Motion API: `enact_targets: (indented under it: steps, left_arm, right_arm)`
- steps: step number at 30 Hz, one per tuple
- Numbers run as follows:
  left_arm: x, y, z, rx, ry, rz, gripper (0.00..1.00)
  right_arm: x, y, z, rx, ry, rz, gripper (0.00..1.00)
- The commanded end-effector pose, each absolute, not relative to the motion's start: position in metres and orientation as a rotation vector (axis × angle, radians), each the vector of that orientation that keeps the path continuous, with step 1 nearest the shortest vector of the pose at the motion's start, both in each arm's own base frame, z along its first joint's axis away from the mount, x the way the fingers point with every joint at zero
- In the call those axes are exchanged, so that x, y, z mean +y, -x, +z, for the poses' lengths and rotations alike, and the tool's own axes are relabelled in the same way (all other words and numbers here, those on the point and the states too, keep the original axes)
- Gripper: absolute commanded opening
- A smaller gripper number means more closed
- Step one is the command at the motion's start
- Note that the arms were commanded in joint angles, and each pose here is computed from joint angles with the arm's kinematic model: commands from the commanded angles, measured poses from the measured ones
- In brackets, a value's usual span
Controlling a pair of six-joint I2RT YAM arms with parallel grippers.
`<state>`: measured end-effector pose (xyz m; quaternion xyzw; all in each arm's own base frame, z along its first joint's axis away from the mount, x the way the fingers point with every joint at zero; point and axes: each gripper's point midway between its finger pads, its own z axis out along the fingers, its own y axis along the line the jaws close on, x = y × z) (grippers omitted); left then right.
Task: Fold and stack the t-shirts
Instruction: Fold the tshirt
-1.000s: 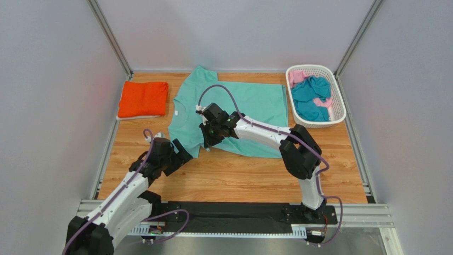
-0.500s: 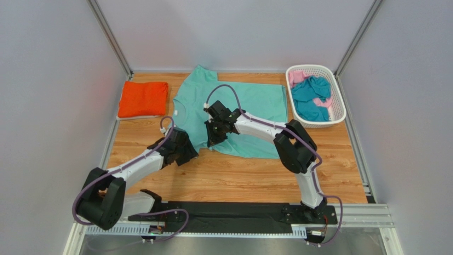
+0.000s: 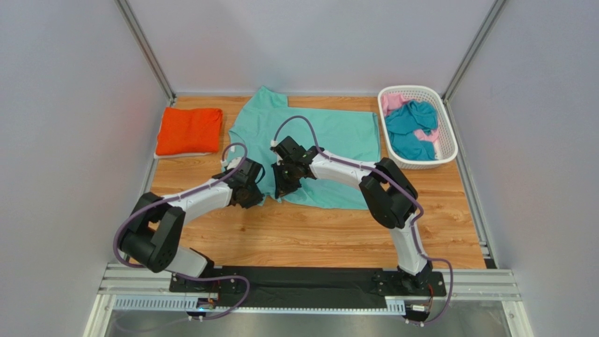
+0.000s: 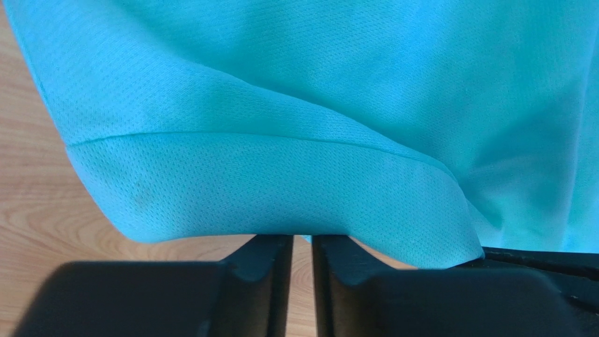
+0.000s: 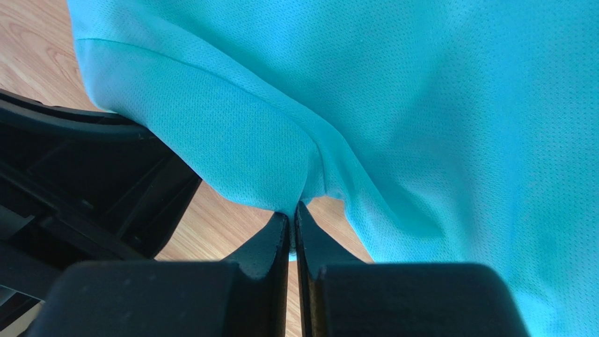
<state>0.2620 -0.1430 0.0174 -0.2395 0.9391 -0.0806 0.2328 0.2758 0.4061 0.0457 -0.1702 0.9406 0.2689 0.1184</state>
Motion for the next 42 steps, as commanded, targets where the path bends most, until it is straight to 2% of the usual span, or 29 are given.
enact_targets:
  steps: [1,2,3,6,7,9,10,12,13,15,16,17,23,28,32,38,42]
  left_arm:
    - [-0.135,-0.248,0.002,2.651,0.660,-0.107,0.19]
    - [-0.135,-0.245,0.001,2.668,0.648,-0.094,0.12]
    - [-0.136,-0.243,0.001,2.674,0.644,-0.089,0.00]
    - [-0.134,-0.233,0.006,2.693,0.629,-0.096,0.00]
    - [-0.129,-0.223,0.011,2.701,0.628,-0.096,0.00]
    - [-0.125,-0.218,0.019,2.676,0.634,-0.115,0.00]
    - [-0.118,-0.207,0.022,2.691,0.641,-0.088,0.00]
    - [-0.108,-0.196,0.035,2.651,0.677,-0.097,0.00]
    - [-0.099,-0.182,0.038,2.675,0.691,-0.060,0.00]
    - [-0.091,-0.170,0.050,2.634,0.725,-0.085,0.00]
    - [-0.083,-0.157,0.049,2.654,0.757,-0.052,0.00]
    - [-0.080,-0.152,0.052,2.646,0.773,-0.059,0.00]
    - [-0.070,-0.131,0.067,2.606,0.853,-0.105,0.00]
    - [-0.059,-0.113,0.073,2.600,0.900,-0.087,0.00]
    - [-0.057,-0.114,0.074,2.538,0.912,-0.148,0.00]
    - [-0.064,-0.118,0.074,2.535,0.899,-0.198,0.00]
    - [-0.064,-0.120,0.073,2.533,0.891,-0.196,0.00]
  right_arm:
    - [0.411,-0.274,0.051,2.741,0.486,0.839,0.06]
    - [0.411,-0.273,0.052,2.741,0.487,0.842,0.07]
    - [0.411,-0.274,0.054,2.738,0.486,0.839,0.08]
    - [0.410,-0.274,0.062,2.718,0.492,0.842,0.12]
    - [0.408,-0.274,0.067,2.704,0.512,0.840,0.23]
    - [0.406,-0.273,0.074,2.693,0.519,0.835,0.27]
    - [0.405,-0.273,0.077,2.682,0.532,0.832,0.35]
    - [0.400,-0.271,0.088,2.658,0.536,0.833,0.42]
    - [0.398,-0.270,0.093,2.647,0.537,0.842,0.58]
    - [0.393,-0.263,0.106,2.623,0.541,0.863,0.65]
    - [0.391,-0.262,0.112,2.613,0.528,0.869,0.78]
    - [0.387,-0.261,0.116,2.604,0.519,0.868,1.00]
    - [0.329,-0.248,0.129,2.552,0.357,0.707,1.00]
    - [0.225,-0.240,0.089,2.657,0.006,0.484,1.00]
    - [0.145,-0.237,0.083,2.625,-0.236,0.296,1.00]
    - [0.093,-0.203,0.057,2.696,-0.400,0.179,0.91]
    - [0.085,-0.190,0.051,2.702,-0.419,0.157,0.86]
